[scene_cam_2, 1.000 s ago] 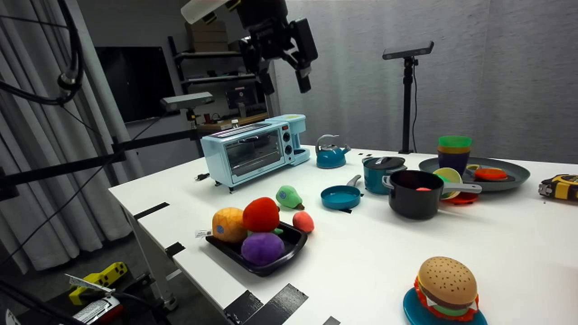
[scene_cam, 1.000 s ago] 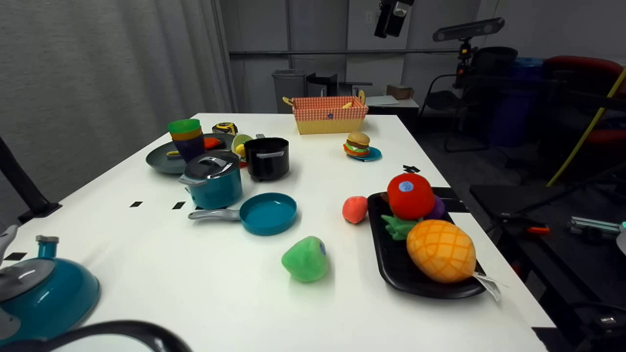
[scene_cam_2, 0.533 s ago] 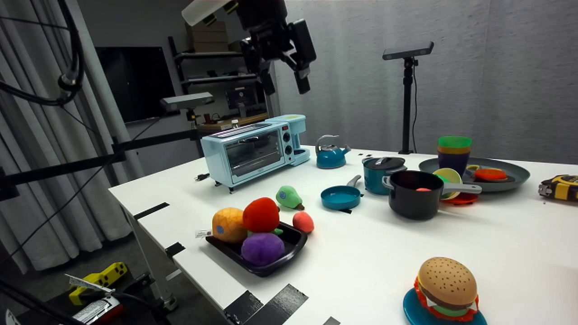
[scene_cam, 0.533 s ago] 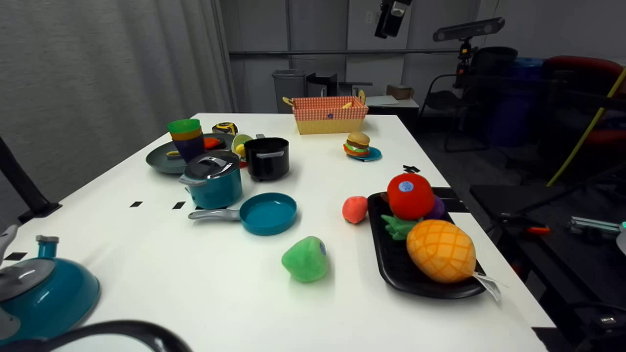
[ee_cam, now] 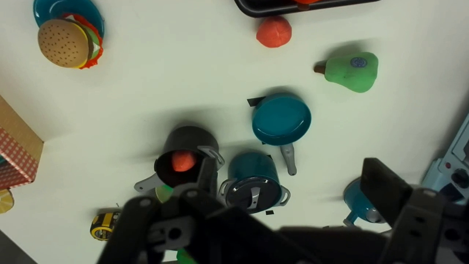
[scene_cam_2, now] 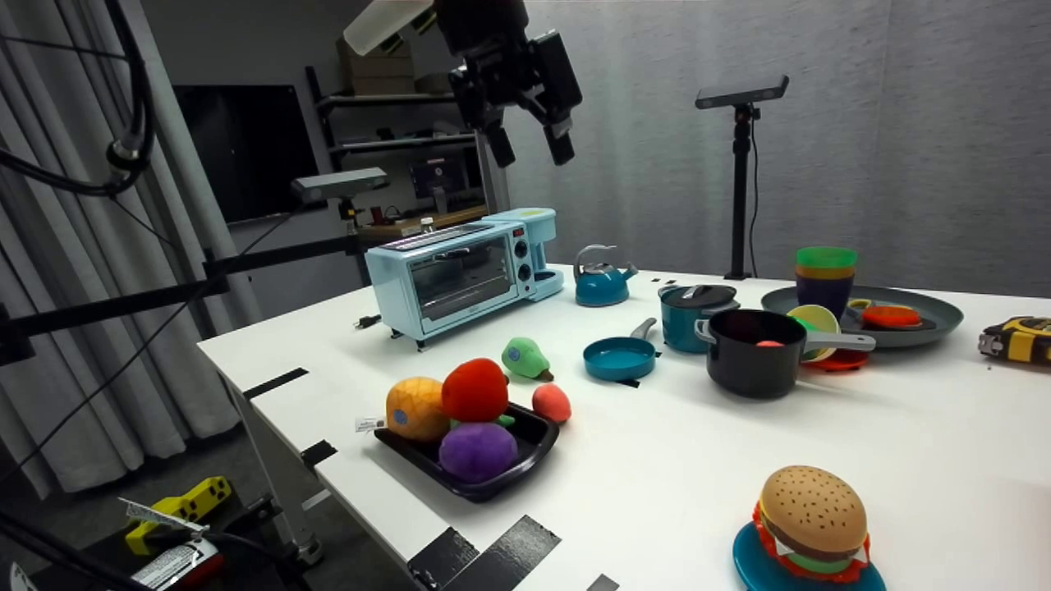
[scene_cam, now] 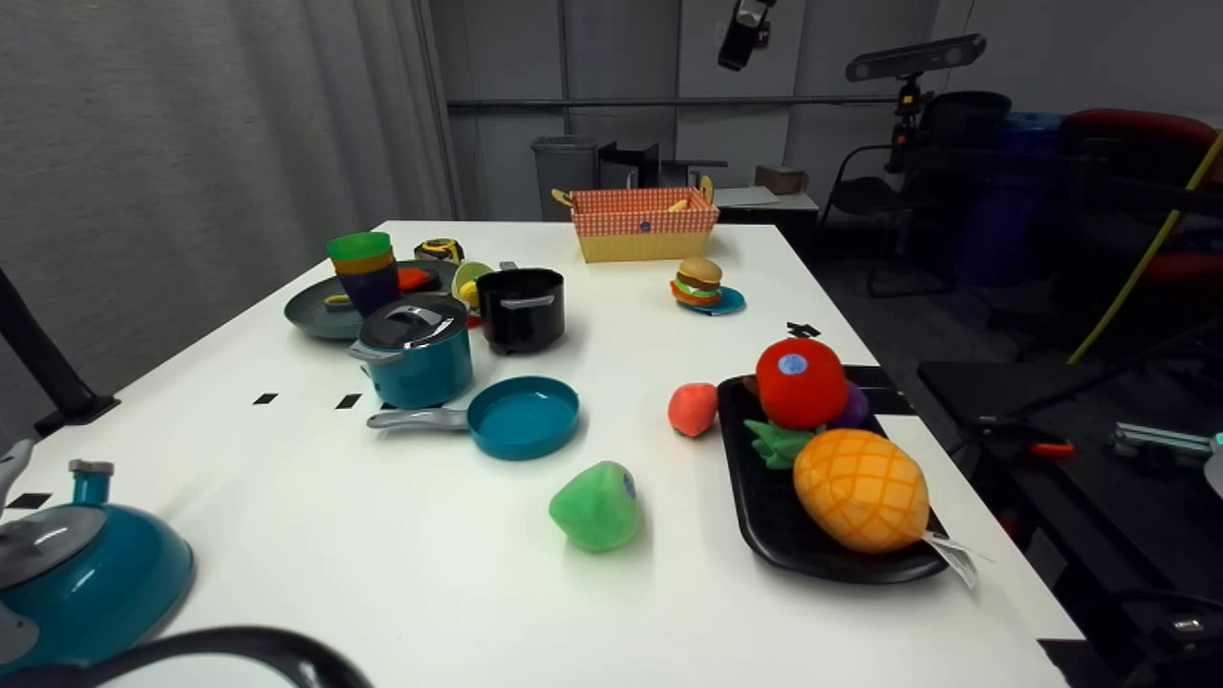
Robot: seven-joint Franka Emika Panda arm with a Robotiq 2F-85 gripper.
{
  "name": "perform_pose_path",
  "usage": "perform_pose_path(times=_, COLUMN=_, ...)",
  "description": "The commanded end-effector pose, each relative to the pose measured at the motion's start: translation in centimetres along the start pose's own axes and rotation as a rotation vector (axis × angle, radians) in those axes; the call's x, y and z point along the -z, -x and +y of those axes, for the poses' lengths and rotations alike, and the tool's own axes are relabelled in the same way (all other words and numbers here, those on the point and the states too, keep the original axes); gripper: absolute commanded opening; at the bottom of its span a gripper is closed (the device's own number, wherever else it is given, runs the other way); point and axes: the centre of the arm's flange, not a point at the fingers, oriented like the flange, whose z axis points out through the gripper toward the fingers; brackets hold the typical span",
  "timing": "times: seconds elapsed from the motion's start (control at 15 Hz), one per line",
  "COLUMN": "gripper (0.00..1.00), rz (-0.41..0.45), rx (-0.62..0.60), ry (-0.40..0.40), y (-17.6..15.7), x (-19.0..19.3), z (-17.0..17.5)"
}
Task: Take the lid off the blue pot and put it on the blue pan
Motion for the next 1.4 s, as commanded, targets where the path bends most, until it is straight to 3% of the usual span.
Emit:
perform_pose_path(times=0.0, gripper=1.00, rz=0.005, rx=0.002, ry=0.004, y=-0.6, x=-1.3, z=-0.4)
perform_pose_path(times=0.27, gripper=1.00, rz=-0.025, rx=0.004, ry=0.020, y=-2.2, x=-6.1, z=-1.2)
perform_pose_path(times=1.33, gripper=1.00, rz=-0.018, rx=0.006, ry=0.020, y=-2.7, x=-5.9, z=-1.2)
